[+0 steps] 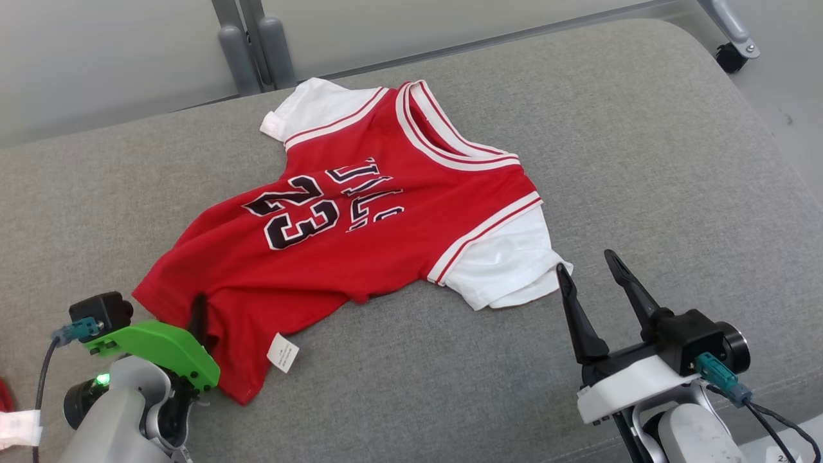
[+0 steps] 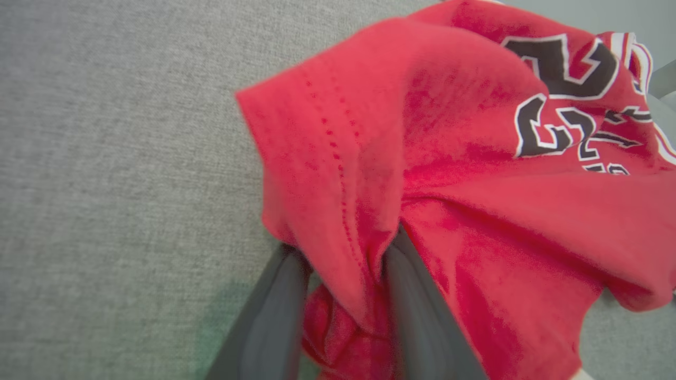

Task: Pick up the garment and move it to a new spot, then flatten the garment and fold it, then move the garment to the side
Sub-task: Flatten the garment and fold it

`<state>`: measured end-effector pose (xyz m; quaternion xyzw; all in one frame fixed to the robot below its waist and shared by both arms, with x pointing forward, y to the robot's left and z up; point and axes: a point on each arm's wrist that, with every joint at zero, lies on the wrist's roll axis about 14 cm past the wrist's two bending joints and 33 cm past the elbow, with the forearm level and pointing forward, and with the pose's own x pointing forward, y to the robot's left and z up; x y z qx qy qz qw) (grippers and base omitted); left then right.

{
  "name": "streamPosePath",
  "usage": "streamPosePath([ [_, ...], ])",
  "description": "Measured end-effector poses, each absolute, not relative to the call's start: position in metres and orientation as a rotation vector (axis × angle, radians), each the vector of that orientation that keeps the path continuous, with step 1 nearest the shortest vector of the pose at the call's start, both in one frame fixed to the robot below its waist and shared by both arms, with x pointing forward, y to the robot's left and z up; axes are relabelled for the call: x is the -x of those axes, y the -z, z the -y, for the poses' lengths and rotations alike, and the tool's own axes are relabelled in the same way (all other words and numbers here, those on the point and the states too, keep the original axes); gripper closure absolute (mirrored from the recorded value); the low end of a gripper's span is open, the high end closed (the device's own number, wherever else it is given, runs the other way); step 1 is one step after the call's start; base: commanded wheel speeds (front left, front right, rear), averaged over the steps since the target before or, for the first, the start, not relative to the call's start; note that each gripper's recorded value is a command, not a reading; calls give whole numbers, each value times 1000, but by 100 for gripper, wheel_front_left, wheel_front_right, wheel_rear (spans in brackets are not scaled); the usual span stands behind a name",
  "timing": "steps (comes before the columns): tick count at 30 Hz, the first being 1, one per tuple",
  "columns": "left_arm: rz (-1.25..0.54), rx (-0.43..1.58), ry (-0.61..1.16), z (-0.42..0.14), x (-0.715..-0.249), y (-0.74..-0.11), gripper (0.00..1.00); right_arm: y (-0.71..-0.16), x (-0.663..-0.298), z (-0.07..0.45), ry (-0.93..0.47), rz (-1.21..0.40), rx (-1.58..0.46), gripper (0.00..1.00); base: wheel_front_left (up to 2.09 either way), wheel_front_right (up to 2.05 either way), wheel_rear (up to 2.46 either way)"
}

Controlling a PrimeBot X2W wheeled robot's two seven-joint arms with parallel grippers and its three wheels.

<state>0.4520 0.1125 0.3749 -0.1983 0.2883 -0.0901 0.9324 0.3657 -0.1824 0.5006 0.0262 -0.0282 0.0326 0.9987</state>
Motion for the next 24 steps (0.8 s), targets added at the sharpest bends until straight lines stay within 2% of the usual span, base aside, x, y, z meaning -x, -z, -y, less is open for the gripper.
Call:
streamPosePath([
  [5, -378, 363, 187, -117, -450, -404, 0, -511, -361, 192, -54, 85, -8, 0, 0, 0, 0],
  [11, -208, 379, 192, -101, -409, -440, 0, -515, -351, 200, -44, 97, 22, 0, 0, 0, 0],
  [15, -61, 348, 132, -120, -384, -476, 0, -517, -349, 197, -58, 108, 29, 0, 0, 0, 0],
  [19, -91, 269, 38, -151, -345, -459, 0, -522, -353, 187, -92, 124, 33, 0, 0, 0, 0],
  [24, -41, 241, -19, -178, -332, -468, 0, -522, -357, 175, -124, 126, 32, 0, 0, 0, 0],
])
